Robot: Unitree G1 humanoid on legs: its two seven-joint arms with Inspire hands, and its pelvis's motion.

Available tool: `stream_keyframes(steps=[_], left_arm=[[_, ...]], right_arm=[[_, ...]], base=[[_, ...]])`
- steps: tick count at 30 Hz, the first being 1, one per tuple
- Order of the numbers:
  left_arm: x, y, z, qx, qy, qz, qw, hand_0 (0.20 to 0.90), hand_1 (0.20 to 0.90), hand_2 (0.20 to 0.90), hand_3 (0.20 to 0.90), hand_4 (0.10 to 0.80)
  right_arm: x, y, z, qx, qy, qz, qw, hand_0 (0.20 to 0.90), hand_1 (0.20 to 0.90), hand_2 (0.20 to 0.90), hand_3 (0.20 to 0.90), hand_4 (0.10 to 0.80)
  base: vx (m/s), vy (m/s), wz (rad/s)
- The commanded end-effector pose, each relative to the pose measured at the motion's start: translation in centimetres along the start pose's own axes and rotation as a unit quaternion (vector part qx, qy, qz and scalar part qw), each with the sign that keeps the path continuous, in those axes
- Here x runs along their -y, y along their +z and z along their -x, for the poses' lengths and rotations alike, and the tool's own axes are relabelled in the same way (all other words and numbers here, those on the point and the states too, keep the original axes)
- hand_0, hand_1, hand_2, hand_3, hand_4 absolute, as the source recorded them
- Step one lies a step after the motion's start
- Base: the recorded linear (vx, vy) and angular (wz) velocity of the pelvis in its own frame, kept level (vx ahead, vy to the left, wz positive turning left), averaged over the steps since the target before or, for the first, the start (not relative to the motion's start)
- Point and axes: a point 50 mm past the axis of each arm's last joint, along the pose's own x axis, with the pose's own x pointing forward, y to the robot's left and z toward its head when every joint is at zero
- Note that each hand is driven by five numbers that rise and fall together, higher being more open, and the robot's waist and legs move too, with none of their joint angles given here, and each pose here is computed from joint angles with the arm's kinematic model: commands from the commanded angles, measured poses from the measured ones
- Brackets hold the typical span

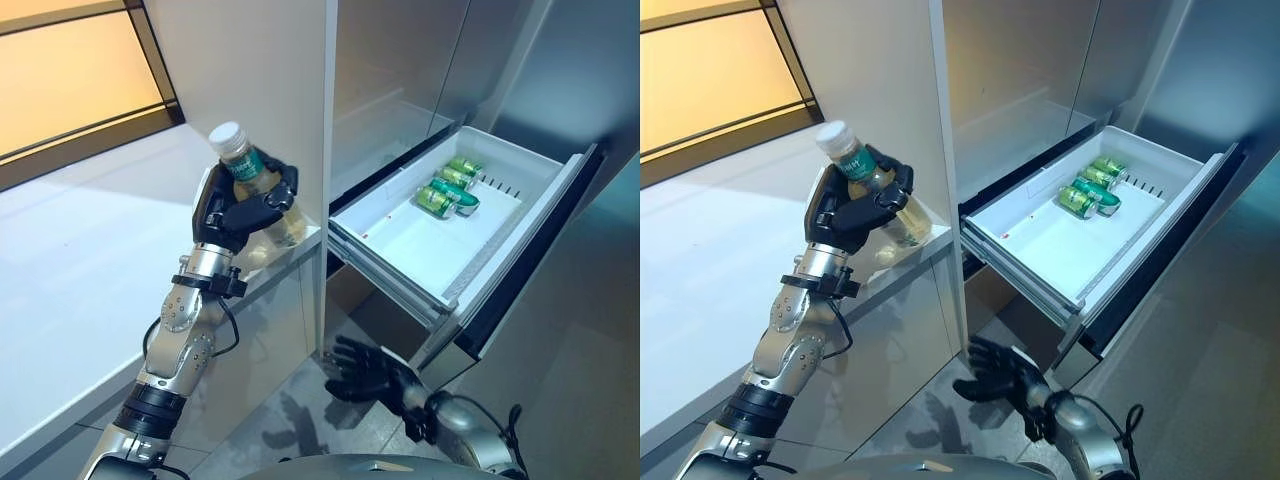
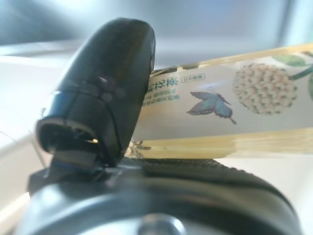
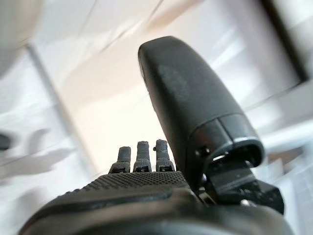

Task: Put drinks into fridge and close the fridge

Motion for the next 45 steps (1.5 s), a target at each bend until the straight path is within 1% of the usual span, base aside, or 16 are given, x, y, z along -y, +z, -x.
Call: stream_keyframes(steps=[1,2,3,4,8,9,16,21,26,37,42,45], left_arm=[[3.6,6.3,-3.1,0.211,-0.149,0.032,0.966,0.300,0.300,0.300,0.200,0.100],[3.9,6.1,-2.9,0.202,-0.167,0.043,0.964,0.300,0.300,0.300,0.200,0.100],[4.0,6.0,-2.8,0.199,-0.175,0.048,0.963,0.300,0.300,0.300,0.200,0.100],[4.4,5.7,-2.5,0.189,-0.192,0.050,0.962,0.300,0.300,0.300,0.200,0.100],[4.8,4.9,-2.5,0.161,-0.211,0.059,0.962,0.300,0.300,0.300,0.200,0.100],[5.0,4.4,-2.5,0.142,-0.218,0.066,0.963,0.300,0.300,0.300,0.200,0.100],[5.6,2.5,-2.5,0.087,-0.224,0.072,0.968,0.300,0.300,0.300,0.200,0.100],[5.4,1.2,-2.6,0.048,-0.208,0.031,0.976,0.300,0.300,0.300,0.200,0.100],[4.5,0.4,-2.7,0.019,-0.186,0.002,0.982,0.300,0.300,0.300,0.200,0.100],[3.3,-1.3,-2.5,-0.033,-0.163,-0.030,0.986,0.300,0.300,0.300,0.200,0.100],[2.8,-1.5,-2.4,-0.040,-0.155,-0.021,0.987,0.300,0.300,0.300,0.200,0.100],[3.1,-1.6,-2.5,-0.042,-0.160,0.001,0.986,0.300,0.300,0.300,0.200,0.100]], right_arm=[[-0.6,8.7,0.2,0.167,0.070,0.069,0.981,0.900,0.900,0.900,0.900,0.800],[-0.9,11.0,1.0,0.200,0.088,0.096,0.971,0.900,0.900,0.900,0.900,0.800],[-1.1,12.0,1.4,0.216,0.098,0.108,0.966,0.900,0.900,0.900,0.900,0.800],[-1.5,14.3,2.2,0.253,0.113,0.139,0.951,0.900,0.900,0.900,0.900,0.800],[-2.3,16.9,3.0,0.293,0.149,0.147,0.933,0.900,0.900,0.900,0.900,0.800],[-2.7,17.6,3.3,0.300,0.167,0.144,0.928,0.900,0.900,0.900,0.900,0.800],[-3.5,18.9,3.7,0.308,0.218,0.138,0.916,0.900,0.900,0.900,0.900,0.800],[-4.2,19.4,3.8,0.293,0.259,0.141,0.909,0.900,0.900,0.900,0.900,0.800],[-3.9,20.5,4.3,0.308,0.245,0.159,0.906,0.900,0.900,0.900,0.900,0.800],[-3.0,22.3,5.4,0.338,0.215,0.180,0.899,0.900,0.900,0.900,0.900,0.800],[-2.7,22.7,5.6,0.339,0.215,0.162,0.901,0.900,0.900,0.900,0.900,0.800],[-3.0,22.1,5.1,0.313,0.235,0.128,0.911,0.900,0.900,0.900,0.900,0.800]], base=[[-0.058,0.007,-0.02],[-0.050,0.007,-0.03],[-0.059,0.009,-0.04],[-0.045,0.008,-0.02],[-0.032,0.004,-0.06],[-0.028,-0.002,-0.09],[-0.004,0.000,-0.01],[0.000,0.000,0.00],[-0.010,-0.011,0.03],[0.000,0.000,0.00],[0.000,0.000,0.00],[0.000,0.000,0.00]])
